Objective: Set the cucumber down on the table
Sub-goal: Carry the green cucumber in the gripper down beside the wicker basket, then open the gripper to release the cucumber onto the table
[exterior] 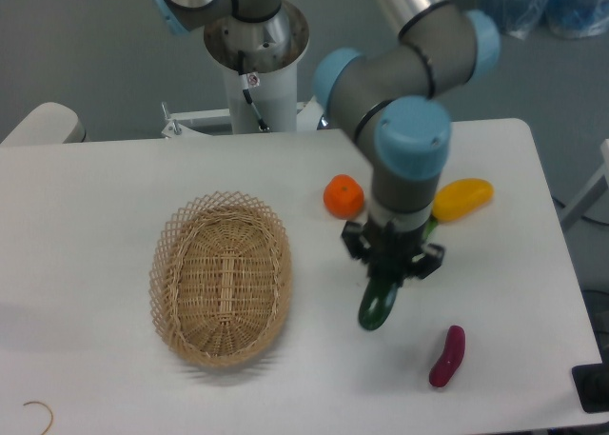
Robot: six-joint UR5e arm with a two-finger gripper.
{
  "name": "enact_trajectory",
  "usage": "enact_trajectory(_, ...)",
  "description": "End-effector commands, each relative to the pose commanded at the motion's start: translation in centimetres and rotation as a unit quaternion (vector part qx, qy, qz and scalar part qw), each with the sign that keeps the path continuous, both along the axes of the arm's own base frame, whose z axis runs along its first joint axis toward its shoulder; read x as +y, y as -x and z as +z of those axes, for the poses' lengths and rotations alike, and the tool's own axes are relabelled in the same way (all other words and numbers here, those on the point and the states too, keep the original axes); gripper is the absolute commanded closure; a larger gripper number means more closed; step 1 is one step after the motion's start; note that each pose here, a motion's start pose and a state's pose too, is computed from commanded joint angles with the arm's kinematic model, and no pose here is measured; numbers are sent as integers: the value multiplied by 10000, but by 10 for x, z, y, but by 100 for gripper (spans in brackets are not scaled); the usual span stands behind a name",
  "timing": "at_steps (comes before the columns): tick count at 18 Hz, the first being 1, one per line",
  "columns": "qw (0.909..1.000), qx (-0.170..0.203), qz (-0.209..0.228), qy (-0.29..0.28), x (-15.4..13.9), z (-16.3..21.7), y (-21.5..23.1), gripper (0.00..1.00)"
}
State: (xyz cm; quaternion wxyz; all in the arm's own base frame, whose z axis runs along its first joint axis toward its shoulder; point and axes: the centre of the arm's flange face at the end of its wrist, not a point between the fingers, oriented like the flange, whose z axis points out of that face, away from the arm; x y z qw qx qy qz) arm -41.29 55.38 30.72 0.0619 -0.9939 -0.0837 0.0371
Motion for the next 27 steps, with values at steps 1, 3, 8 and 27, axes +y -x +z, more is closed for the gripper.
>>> enact_trajectory(1, 10000, -18, 15, 8, 9, -11, -7, 58)
enact_trajectory(3, 10000, 16, 51, -71, 26, -25, -17, 58)
enact_trajectory(8, 9996, 142, -225, -122, 53, -69, -23, 58)
enact_trajectory(27, 9896, 404, -1307, 446, 55, -106, -18, 58)
